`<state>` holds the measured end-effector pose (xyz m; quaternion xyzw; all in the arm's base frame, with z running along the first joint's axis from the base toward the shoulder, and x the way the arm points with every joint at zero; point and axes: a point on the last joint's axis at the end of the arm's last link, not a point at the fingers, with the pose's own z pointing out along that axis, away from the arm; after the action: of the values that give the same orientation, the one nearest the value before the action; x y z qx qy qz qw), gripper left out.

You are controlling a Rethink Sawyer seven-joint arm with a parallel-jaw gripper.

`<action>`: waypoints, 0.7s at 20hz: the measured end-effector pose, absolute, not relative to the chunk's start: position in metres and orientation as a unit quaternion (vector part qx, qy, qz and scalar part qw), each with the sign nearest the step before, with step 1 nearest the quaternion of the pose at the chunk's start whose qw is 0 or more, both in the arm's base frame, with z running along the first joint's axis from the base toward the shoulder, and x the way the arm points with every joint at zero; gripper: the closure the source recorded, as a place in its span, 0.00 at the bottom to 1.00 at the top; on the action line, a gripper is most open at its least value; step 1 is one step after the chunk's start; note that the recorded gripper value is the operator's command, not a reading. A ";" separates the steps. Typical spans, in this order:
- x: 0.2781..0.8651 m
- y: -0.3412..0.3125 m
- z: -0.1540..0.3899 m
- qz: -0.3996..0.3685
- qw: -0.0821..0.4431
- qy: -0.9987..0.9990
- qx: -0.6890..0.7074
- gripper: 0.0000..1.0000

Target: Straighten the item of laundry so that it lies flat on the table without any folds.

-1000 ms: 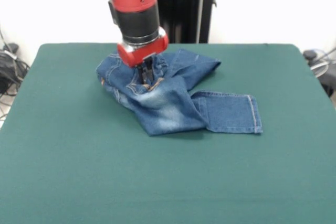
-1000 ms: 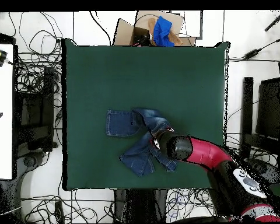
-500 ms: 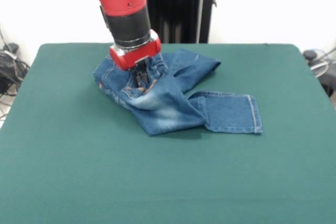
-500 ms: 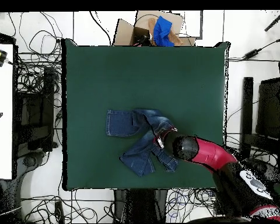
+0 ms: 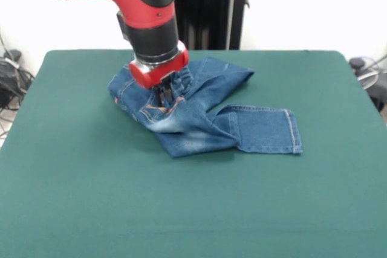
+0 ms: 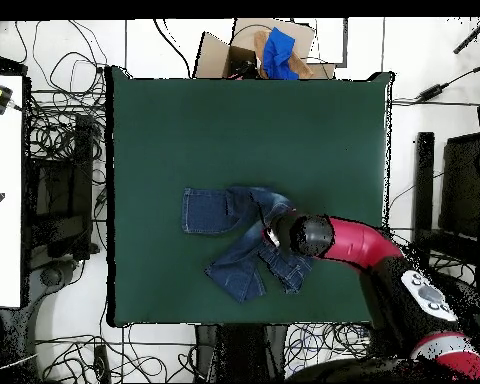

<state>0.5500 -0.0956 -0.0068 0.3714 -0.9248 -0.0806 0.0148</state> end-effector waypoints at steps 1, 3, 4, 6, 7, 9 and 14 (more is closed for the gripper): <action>0.554 -0.095 -0.005 -0.084 0.030 -0.922 0.377 1.00; 0.567 -0.098 -0.001 -0.097 0.065 -0.916 0.383 1.00; 0.570 -0.098 0.000 -0.099 0.069 -0.916 0.383 1.00; 0.582 -0.103 0.000 -0.108 0.085 -0.913 0.384 1.00; 0.588 -0.105 -0.001 -0.108 0.087 -0.912 0.386 1.00; 0.600 -0.110 -0.005 -0.103 0.087 -0.910 0.392 1.00; 0.625 -0.118 -0.016 -0.081 0.071 -0.904 0.413 1.00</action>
<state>0.6248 -0.1179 -0.0162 0.4128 -0.9045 -0.0808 0.0705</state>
